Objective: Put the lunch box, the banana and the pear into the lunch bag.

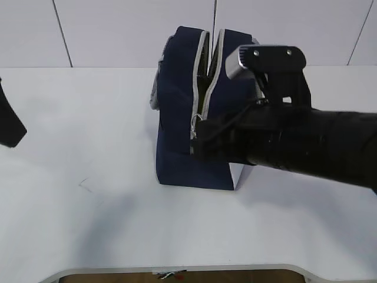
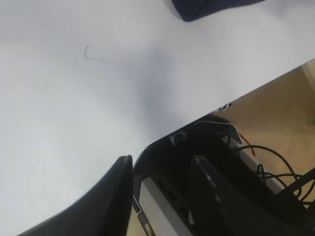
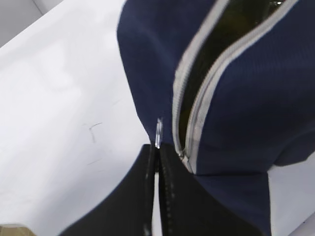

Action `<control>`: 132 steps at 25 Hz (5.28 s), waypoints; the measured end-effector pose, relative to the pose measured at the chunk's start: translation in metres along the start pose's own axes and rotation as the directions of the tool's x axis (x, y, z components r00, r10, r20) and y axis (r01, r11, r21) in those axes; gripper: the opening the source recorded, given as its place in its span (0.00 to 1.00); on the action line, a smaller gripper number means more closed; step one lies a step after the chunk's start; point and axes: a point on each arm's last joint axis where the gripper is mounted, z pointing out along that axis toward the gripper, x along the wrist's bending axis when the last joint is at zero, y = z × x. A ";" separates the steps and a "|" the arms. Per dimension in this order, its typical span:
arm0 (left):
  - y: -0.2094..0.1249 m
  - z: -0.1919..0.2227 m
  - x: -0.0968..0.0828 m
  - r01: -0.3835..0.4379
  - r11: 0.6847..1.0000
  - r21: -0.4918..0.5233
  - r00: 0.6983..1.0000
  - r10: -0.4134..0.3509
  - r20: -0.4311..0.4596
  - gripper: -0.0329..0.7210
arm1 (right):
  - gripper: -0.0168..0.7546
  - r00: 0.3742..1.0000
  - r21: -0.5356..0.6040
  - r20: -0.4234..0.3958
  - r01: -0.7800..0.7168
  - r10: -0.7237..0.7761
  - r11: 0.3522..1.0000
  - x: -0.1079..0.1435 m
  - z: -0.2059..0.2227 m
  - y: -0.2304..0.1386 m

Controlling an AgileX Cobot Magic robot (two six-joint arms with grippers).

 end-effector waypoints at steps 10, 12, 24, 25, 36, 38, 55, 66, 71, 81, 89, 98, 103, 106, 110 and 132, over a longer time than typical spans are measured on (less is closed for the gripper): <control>-0.014 0.033 0.009 -0.071 0.997 0.033 0.997 0.072 -0.010 0.39 | 0.04 0.999 0.160 -0.025 0.041 -0.037 0.986 0.023 -0.014 0.062; -0.013 0.039 0.011 -0.102 0.995 -0.002 0.995 0.102 -0.018 0.39 | 0.04 0.998 0.179 -0.027 0.056 -0.052 0.982 0.026 -0.018 0.074; -0.002 0.083 0.011 -0.185 0.941 -0.283 0.978 0.205 0.044 0.39 | 0.04 0.995 0.259 -0.014 0.102 -0.102 0.960 0.030 -0.030 0.093; 0.000 0.088 0.011 -0.179 0.941 -0.288 0.977 0.205 0.062 0.41 | 0.04 0.995 0.267 -0.013 0.102 -0.103 0.958 0.030 -0.030 0.092; 0.009 0.118 -0.001 -0.218 0.930 -0.297 0.941 0.281 0.191 0.57 | 0.04 0.995 0.291 -0.014 0.094 -0.094 0.952 0.030 -0.032 0.091; 0.008 0.119 -0.008 -0.260 0.915 -0.308 0.925 0.328 0.192 0.57 | 0.04 0.996 0.291 -0.013 0.092 -0.092 0.952 0.030 -0.032 0.091; 0.025 0.145 -0.049 -0.358 0.840 -0.409 0.895 0.433 0.105 0.46 | 0.04 0.996 0.267 -0.021 0.088 -0.086 0.960 0.034 -0.037 0.104; 0.023 0.147 -0.049 -0.470 0.801 -0.370 0.847 0.527 0.065 0.05 | 0.04 0.983 0.266 0.017 0.170 -0.181 0.949 0.029 -0.037 0.105; 0.019 0.147 -0.049 -0.533 0.778 -0.333 0.811 0.582 0.063 0.04 | 0.04 0.969 0.223 0.053 0.225 -0.242 0.948 0.025 -0.036 0.110; 0.015 0.127 -0.050 -0.614 0.715 -0.336 0.754 0.657 0.020 0.04 | 0.04 0.932 0.174 0.129 0.314 -0.338 0.933 0.023 -0.011 0.135; 0.013 0.124 -0.050 -0.637 0.698 -0.327 0.736 0.677 0.012 0.04 | 0.04 0.919 0.167 0.216 0.299 -0.331 0.940 0.000 0.008 0.160; 0.012 0.121 -0.047 -0.667 0.680 -0.304 0.717 0.697 -0.014 0.04 | 0.04 0.908 0.194 0.305 0.237 -0.288 0.952 -0.043 0.041 0.168; 0.008 0.108 -0.048 -0.680 0.665 -0.308 0.705 0.709 -0.027 0.04 | 0.04 0.901 0.219 0.337 0.209 -0.274 0.953 -0.065 0.066 0.167; 0.005 0.101 -0.047 -0.683 0.668 -0.295 0.707 0.706 -0.038 0.04 | 0.04 0.899 0.233 0.344 0.199 -0.272 0.952 -0.072 0.079 0.164; 0.005 0.099 -0.036 -0.669 0.697 -0.258 0.728 0.685 -0.035 0.04 | 0.04 0.901 0.249 0.341 0.189 -0.268 0.950 -0.076 0.091 0.158; 0.027 0.062 -0.021 -0.294 0.916 -0.272 0.926 0.344 0.155 0.59 | 0.04 0.950 0.232 0.291 0.046 -0.114 0.972 -0.071 0.098 0.156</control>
